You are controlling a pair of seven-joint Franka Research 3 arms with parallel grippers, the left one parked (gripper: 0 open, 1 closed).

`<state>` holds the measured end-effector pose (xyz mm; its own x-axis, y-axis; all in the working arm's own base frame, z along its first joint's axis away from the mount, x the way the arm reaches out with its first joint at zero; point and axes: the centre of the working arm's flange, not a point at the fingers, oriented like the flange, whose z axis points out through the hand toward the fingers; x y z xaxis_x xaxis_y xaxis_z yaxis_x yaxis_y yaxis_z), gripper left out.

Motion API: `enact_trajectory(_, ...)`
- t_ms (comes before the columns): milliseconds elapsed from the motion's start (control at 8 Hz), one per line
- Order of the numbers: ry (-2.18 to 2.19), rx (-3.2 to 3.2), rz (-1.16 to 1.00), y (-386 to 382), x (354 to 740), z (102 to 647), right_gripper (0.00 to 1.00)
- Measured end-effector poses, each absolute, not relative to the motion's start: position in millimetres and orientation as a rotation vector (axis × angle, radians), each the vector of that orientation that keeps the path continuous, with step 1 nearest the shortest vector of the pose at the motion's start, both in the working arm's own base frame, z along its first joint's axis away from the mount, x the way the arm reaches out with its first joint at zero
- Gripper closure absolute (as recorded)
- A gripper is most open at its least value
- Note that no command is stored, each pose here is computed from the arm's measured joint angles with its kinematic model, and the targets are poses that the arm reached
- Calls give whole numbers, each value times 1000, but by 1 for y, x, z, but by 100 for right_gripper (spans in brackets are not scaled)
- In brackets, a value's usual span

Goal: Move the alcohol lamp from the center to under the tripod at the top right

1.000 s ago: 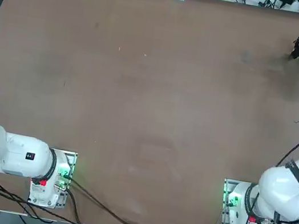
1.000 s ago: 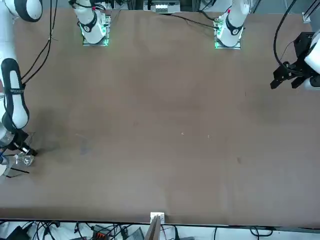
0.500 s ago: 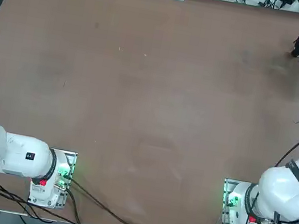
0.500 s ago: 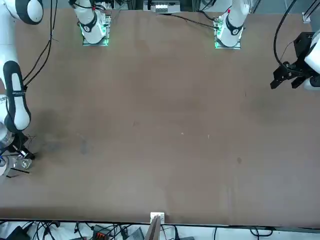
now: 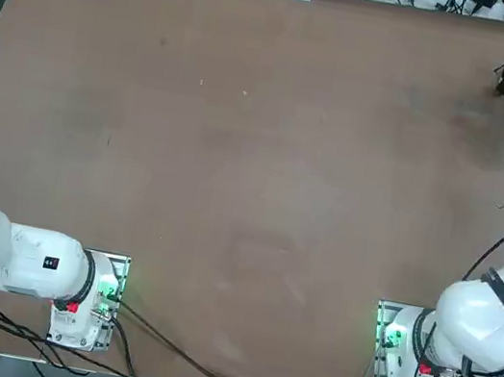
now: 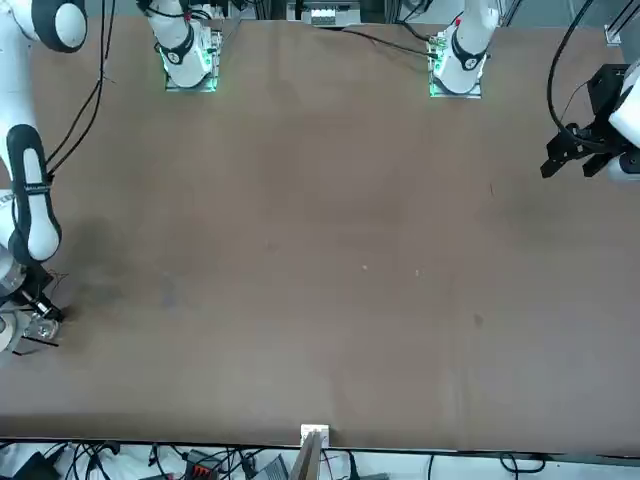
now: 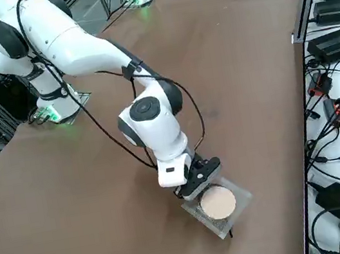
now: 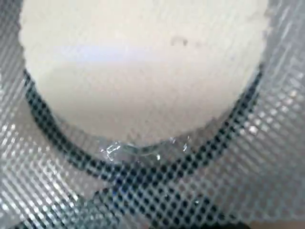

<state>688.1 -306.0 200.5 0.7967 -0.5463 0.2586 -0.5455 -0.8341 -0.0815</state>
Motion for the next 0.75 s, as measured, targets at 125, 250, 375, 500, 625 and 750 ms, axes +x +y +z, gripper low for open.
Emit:
enact_trajectory(125, 905, -2976, -440, -308, 690, 201, 98)
enact_trajectory(250, 906, -2977, -445, -309, 692, 201, 98)
enact_trajectory(375, 906, -2977, -447, -310, 692, 199, 97)
enact_trajectory(500, 906, -2978, -448, -310, 692, 199, 97)
enact_trajectory(625, 907, -2978, -449, -310, 692, 200, 96)
enact_trajectory(750, 907, -2978, -451, -310, 693, 200, 96)
